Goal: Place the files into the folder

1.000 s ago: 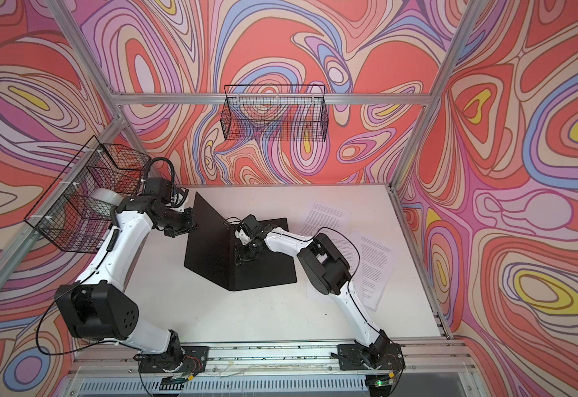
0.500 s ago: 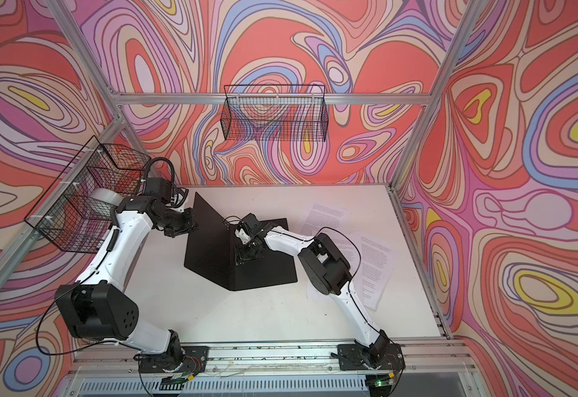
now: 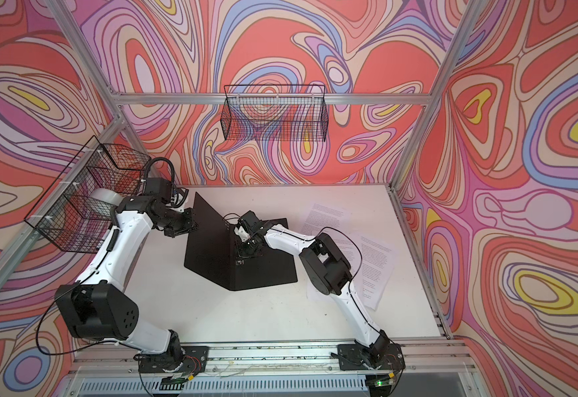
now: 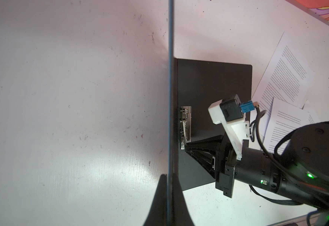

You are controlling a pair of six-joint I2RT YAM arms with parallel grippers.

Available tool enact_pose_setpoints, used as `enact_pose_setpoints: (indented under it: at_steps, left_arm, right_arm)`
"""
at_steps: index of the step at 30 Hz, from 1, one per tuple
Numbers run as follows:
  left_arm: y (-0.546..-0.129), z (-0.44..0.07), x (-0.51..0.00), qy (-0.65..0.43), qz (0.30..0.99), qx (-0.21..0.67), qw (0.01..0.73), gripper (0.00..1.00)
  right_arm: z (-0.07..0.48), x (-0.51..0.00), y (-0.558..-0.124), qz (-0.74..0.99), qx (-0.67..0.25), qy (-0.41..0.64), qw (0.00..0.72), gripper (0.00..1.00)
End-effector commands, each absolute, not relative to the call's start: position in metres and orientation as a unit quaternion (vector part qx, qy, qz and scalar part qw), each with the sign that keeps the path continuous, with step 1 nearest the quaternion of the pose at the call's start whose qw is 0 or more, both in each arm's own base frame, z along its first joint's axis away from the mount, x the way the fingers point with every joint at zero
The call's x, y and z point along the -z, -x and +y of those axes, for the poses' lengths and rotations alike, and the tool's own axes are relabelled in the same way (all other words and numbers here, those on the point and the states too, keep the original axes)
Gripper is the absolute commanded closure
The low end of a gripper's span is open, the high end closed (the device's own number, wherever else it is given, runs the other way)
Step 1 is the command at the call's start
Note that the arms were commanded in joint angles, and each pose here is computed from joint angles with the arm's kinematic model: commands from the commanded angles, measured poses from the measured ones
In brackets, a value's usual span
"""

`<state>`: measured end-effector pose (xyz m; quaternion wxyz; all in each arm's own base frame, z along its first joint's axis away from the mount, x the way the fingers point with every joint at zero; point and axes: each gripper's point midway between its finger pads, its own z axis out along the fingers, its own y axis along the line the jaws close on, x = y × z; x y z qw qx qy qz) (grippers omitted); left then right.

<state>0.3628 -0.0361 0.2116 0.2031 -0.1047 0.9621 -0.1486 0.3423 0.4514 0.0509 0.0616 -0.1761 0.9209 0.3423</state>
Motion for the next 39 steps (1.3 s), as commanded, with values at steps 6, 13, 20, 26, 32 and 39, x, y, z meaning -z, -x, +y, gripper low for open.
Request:
enact_pose_setpoints:
  at_steps: [6,13,20,26,32,39]
  left_arm:
    - [-0.364,-0.033,-0.222,0.098,0.958,0.142,0.227,1.00]
    - [-0.367,-0.030,-0.222,0.092,0.960,0.133,0.228,1.00]
    - [-0.371,-0.022,-0.220,0.083,0.963,0.105,0.232,0.91]
    - [-0.373,-0.015,-0.216,0.073,0.967,0.083,0.228,0.83]
    - [-0.375,-0.006,-0.210,0.063,0.969,0.056,0.232,0.73]
    - [-0.380,0.002,-0.213,0.053,0.967,0.028,0.247,0.40]
  right_arm:
    - [0.450,-0.072,-0.344,0.919,-0.349,0.172,0.070,0.83]
    - [0.454,-0.086,-0.347,0.914,-0.359,0.171,0.081,0.72]
    - [0.456,-0.110,-0.353,0.906,-0.372,0.169,0.110,0.63]
    - [0.457,-0.124,-0.357,0.901,-0.378,0.169,0.129,0.61]
    - [0.446,-0.133,-0.364,0.901,-0.368,0.156,0.169,0.63]
    - [0.430,-0.116,-0.362,0.912,-0.341,0.147,0.171,0.64]
